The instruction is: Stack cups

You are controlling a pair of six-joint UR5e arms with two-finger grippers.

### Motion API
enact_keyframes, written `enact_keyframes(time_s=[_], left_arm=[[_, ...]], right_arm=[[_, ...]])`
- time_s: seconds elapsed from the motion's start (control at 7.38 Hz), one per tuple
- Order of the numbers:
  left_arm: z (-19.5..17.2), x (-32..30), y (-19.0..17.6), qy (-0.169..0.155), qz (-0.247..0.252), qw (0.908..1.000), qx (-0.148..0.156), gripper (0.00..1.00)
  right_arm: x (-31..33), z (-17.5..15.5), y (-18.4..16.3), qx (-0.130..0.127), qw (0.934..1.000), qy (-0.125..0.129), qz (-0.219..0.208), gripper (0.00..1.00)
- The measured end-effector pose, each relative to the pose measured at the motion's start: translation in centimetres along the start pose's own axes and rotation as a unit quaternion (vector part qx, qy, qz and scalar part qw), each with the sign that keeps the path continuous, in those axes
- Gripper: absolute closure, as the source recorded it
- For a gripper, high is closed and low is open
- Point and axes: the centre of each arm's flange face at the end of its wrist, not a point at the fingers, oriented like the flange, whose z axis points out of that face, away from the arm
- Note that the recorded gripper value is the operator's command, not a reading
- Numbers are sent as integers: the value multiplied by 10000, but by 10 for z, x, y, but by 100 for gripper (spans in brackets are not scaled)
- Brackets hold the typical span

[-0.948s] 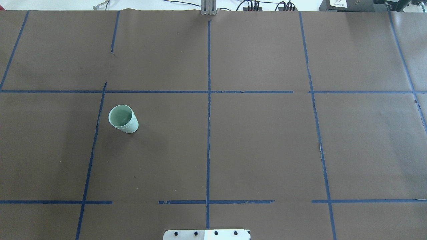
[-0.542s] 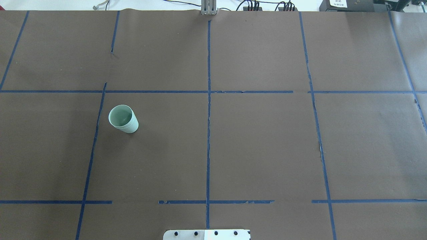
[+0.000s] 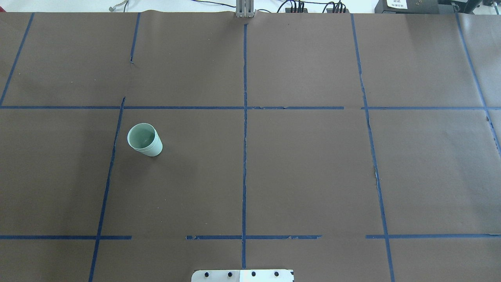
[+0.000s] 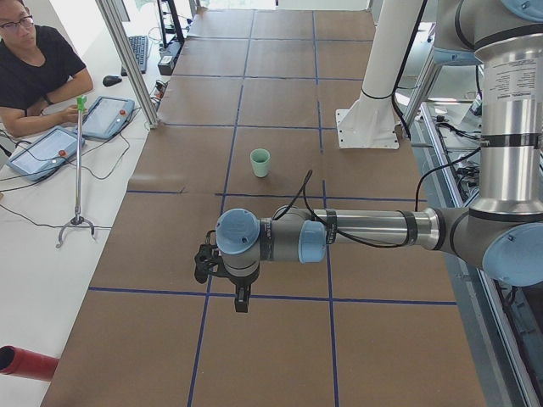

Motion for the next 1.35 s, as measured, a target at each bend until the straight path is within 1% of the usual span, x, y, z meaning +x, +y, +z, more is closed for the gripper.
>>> enact_keyframes(time_s=[0.27, 1.35], left_arm=[[-1, -2, 0, -163, 35, 9999, 9, 0], [-2, -2, -1, -193, 50, 9998, 19, 0]], right_arm=[[0, 0, 0, -2, 10000, -1, 3, 0], [0, 0, 0, 3, 10000, -3, -1, 0]])
